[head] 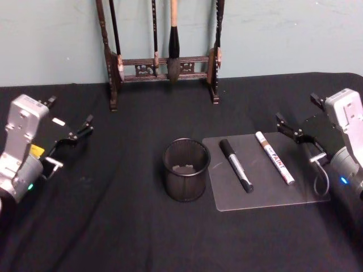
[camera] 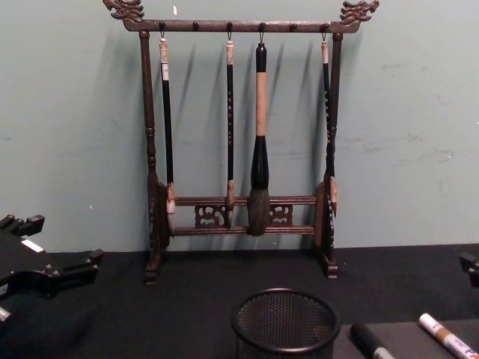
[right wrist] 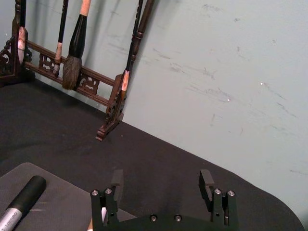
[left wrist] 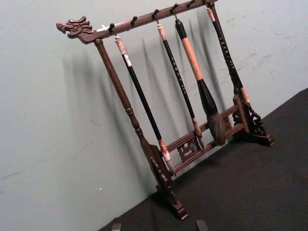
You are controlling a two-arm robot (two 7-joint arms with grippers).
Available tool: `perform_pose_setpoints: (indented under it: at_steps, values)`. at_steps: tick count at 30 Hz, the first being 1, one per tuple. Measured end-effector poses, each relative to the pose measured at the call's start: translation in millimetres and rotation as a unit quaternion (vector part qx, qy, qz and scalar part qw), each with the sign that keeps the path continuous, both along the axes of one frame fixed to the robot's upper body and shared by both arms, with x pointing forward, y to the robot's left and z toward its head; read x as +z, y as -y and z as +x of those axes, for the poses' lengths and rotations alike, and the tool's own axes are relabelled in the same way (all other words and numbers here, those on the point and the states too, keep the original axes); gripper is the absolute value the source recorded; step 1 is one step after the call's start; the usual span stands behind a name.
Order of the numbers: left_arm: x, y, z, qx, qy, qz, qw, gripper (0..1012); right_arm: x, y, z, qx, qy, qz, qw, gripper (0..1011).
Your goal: Pick up the water-based marker from the table and place it into the pen holder.
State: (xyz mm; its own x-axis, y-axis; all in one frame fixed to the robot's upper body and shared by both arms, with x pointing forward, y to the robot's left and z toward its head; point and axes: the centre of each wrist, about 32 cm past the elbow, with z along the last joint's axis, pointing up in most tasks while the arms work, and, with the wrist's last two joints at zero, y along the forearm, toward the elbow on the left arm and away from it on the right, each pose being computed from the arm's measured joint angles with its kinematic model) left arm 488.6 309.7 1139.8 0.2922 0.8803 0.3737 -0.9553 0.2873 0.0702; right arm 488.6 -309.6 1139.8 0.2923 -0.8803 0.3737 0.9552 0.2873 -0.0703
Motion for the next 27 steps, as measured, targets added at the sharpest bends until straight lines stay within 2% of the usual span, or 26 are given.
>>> perform_pose_setpoints:
  at_steps: [21, 27]
  values:
    - [0.0, 0.0, 0.0, 0.0, 0.0, 0.0, 1.0, 1001, 0.1, 0.1, 0.0, 0.0, -0.001, 0.0, 1.0, 1002]
    - [0.0, 0.0, 0.0, 0.0, 0.0, 0.0, 1.0, 1001, 6.7, -0.1, -0.2, 0.01, -0.042, 0.015, 0.999, 1002]
